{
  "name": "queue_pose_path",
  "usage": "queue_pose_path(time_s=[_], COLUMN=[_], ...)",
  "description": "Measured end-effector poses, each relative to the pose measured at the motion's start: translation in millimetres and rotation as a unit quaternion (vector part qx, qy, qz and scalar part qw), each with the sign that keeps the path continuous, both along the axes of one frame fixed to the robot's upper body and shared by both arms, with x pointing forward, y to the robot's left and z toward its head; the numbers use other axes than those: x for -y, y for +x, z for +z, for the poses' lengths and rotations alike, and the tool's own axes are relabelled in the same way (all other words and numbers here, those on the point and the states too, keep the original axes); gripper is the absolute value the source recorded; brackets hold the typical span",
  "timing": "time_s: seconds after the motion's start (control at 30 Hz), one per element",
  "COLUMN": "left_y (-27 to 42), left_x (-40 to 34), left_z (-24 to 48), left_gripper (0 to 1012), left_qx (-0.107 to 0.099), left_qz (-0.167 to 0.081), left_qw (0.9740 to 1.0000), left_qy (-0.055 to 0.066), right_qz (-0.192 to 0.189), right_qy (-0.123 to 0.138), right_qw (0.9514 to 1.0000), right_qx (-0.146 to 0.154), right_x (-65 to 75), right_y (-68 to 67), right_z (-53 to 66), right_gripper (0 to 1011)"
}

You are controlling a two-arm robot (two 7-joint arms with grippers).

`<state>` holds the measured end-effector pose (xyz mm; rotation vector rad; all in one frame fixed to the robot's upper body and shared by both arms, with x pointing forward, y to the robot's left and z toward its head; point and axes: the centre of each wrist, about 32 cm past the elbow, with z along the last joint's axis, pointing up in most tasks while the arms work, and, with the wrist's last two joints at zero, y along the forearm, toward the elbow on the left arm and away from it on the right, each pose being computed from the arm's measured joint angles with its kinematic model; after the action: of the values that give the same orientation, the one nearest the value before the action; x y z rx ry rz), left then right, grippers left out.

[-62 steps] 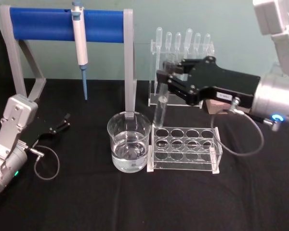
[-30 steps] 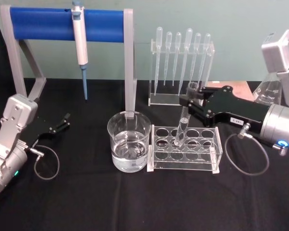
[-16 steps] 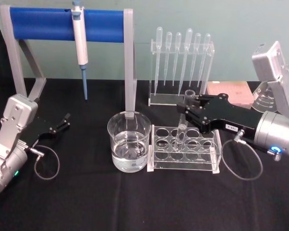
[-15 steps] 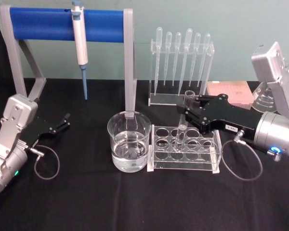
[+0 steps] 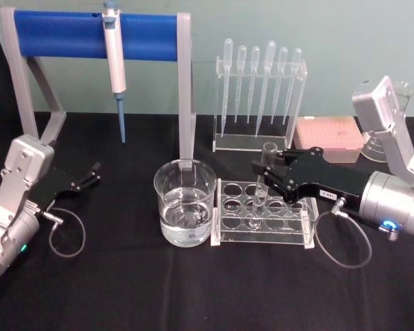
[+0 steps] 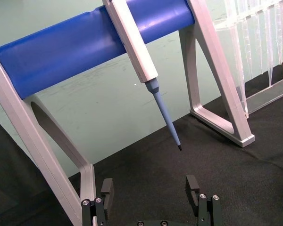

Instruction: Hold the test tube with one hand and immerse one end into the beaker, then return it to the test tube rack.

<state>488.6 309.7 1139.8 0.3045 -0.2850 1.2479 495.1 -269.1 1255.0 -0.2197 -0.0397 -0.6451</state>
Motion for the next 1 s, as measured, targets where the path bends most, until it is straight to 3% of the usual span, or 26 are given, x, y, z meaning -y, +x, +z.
queue_pose_path(time_s=[0.37, 0.73, 0.8, 1.0], left_y=[0.0, 0.0, 0.0, 0.0], left_x=[0.0, 0.0, 0.0, 0.0], left_z=[0.0, 0.0, 0.0, 0.0], left_gripper=[1000, 1000, 1000, 1000], left_qx=[0.000, 0.000, 0.000, 0.000], left_qz=[0.000, 0.000, 0.000, 0.000], left_qw=[1.0000, 1.0000, 1.0000, 1.0000], left_qy=[0.000, 0.000, 0.000, 0.000], right_qz=[-0.003, -0.003, -0.003, -0.003], right_qy=[-0.001, 0.000, -0.001, -0.001], right_qw=[1.0000, 1.0000, 1.0000, 1.0000], right_qx=[-0.009, -0.009, -0.009, -0.008], right_x=[1.3, 1.6, 1.6, 1.6], right_y=[3.0, 3.1, 3.1, 3.1], right_z=[-9.2, -9.3, -9.1, -8.7], right_gripper=[227, 231, 253, 457])
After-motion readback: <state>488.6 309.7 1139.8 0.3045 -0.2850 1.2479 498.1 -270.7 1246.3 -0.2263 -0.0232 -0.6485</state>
